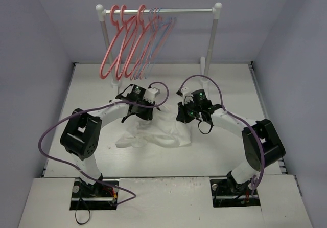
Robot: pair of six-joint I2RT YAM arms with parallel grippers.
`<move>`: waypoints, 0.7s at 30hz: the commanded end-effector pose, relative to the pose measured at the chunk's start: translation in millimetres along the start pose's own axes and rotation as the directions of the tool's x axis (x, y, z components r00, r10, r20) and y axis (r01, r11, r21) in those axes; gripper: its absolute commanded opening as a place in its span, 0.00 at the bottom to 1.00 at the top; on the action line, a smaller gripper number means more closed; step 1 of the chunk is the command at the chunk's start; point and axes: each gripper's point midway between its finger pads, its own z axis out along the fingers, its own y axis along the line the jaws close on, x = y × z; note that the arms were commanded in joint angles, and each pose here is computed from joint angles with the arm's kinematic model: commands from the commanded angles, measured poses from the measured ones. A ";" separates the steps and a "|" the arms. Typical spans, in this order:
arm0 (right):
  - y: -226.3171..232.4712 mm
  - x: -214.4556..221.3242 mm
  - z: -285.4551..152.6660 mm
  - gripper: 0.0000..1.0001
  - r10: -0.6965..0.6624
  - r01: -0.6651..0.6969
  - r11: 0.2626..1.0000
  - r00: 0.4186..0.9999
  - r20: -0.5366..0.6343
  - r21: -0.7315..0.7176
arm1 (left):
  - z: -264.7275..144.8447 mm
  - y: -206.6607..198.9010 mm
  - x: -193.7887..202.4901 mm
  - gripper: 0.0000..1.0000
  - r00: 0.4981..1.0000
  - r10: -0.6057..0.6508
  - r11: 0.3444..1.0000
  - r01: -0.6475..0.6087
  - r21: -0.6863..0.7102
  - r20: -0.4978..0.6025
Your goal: Place the t-shirt on the hanger
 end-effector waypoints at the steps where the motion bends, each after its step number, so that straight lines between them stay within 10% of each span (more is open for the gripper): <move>1: 12.2 -40.6 -16.4 0.02 -0.057 0.058 0.998 0.990 0.125 -0.006 | -45.8 -9.7 -61.9 0.03 0.980 0.046 0.999 -0.042 -0.029 0.194; 12: 22.8 -137.5 -93.9 0.03 -0.211 0.172 0.974 0.924 0.319 0.144 | -210.0 -44.7 -138.3 0.00 0.833 0.127 0.989 -0.063 -0.137 0.538; 21: 66.4 -274.2 -227.5 0.20 -0.471 0.331 0.881 0.680 0.562 0.338 | -359.1 -93.0 -204.1 0.00 0.574 0.241 0.971 -0.149 -0.189 0.783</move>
